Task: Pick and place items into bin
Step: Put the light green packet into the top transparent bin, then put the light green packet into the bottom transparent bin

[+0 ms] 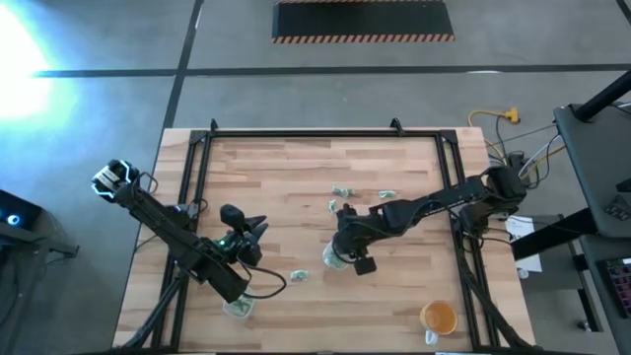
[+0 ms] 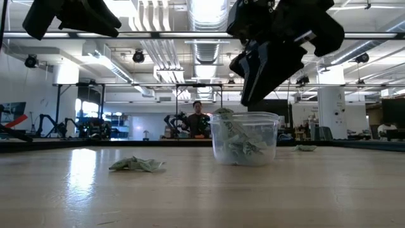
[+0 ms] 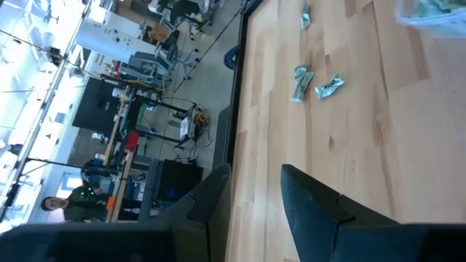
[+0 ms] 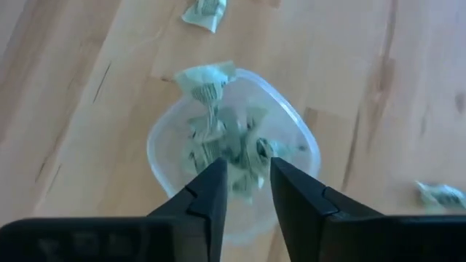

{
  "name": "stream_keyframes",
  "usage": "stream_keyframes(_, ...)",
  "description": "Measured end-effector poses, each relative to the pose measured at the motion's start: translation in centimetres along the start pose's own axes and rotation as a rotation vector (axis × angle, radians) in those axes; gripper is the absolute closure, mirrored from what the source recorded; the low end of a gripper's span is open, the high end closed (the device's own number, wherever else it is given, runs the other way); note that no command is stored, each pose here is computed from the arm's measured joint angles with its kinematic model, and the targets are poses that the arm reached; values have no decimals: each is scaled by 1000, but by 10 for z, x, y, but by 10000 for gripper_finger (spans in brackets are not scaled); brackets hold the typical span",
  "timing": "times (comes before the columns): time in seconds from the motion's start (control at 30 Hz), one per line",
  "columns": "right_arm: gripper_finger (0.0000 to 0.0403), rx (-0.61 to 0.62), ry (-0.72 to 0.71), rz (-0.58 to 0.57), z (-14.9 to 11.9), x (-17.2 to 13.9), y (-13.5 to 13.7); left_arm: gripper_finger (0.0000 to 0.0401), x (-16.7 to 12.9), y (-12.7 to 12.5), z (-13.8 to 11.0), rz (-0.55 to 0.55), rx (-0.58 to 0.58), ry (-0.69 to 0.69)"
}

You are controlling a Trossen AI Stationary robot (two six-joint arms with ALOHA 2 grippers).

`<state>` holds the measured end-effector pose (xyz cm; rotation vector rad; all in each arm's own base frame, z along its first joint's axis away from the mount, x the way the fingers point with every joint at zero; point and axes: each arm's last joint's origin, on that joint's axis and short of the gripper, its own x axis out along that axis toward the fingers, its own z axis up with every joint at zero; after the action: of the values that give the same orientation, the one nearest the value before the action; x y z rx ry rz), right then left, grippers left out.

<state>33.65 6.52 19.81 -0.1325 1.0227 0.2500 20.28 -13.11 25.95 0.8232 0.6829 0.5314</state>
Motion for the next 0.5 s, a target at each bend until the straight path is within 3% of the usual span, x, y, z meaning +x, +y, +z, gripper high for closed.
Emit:
stream_keyframes(0.07, 303, 29, 28, -18, 4, -8, 0, 296, 0, -1, 1, -29, -16, 1)
stream_keyframes(0.23, 309, 111, 96, -201, 1, -24, 1, 296, 0, -4, 3, -124, -47, 9)
stream_keyframes(0.37, 320, 160, 139, -318, -14, -29, 0, 296, -1, -7, 6, -210, -72, 12)
stream_keyframes(0.5, 329, 205, 187, -375, -32, -30, -1, 296, -1, -14, 11, -368, -83, -12)
